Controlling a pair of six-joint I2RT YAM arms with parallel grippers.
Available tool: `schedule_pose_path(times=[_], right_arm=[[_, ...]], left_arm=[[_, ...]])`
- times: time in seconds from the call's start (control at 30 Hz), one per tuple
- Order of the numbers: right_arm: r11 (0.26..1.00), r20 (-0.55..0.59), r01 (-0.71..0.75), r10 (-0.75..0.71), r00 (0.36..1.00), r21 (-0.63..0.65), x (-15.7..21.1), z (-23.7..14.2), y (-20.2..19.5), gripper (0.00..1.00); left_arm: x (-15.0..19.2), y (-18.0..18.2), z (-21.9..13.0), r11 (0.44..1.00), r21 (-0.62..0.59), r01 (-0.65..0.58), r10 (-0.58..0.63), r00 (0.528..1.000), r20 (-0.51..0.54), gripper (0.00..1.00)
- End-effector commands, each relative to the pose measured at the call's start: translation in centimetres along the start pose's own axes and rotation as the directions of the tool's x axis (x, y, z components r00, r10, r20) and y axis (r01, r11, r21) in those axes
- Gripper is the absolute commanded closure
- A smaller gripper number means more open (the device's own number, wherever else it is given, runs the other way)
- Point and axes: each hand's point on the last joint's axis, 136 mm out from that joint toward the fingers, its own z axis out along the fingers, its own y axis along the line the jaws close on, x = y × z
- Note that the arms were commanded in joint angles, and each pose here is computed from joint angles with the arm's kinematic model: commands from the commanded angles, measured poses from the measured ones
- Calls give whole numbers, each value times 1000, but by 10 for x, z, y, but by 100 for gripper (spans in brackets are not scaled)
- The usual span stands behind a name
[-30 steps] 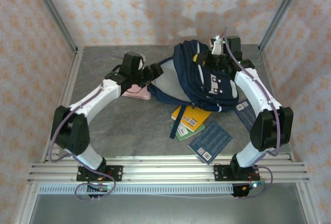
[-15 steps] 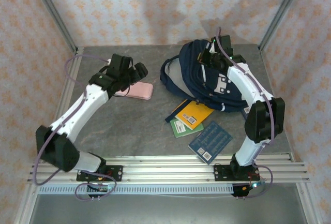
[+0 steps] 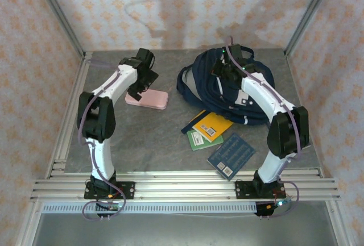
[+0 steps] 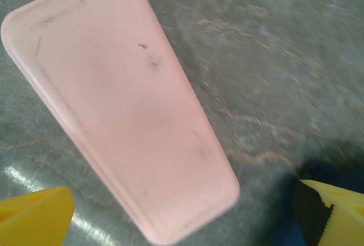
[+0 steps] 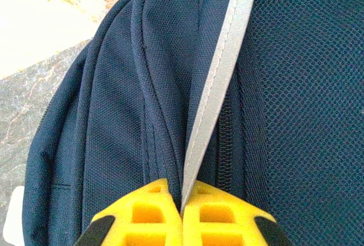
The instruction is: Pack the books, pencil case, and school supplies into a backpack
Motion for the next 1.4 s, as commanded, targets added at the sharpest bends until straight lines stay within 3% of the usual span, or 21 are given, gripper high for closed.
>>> schedule_pose_path(times=[0.0,0.2,0.8,1.37], right_arm=[[1000,68,-17,18,998,-15,-10,-24,5,100],[999,69,-22,25,997,-49,-7,-35,8,100],[999,51,-25,26,998,-28,3,-28,1,100],[999,32,-21,23,999,-35,3,-29,4,100]], left_arm=[[-2,9,2,994,-65,84,-85,996,-18,0],[-3,18,34,984,-125,128,-138,988,-74,0],[7,33,73,963,-236,130,-166,976,-138,0],[3,30,44,968,-203,147,-183,967,-175,0]])
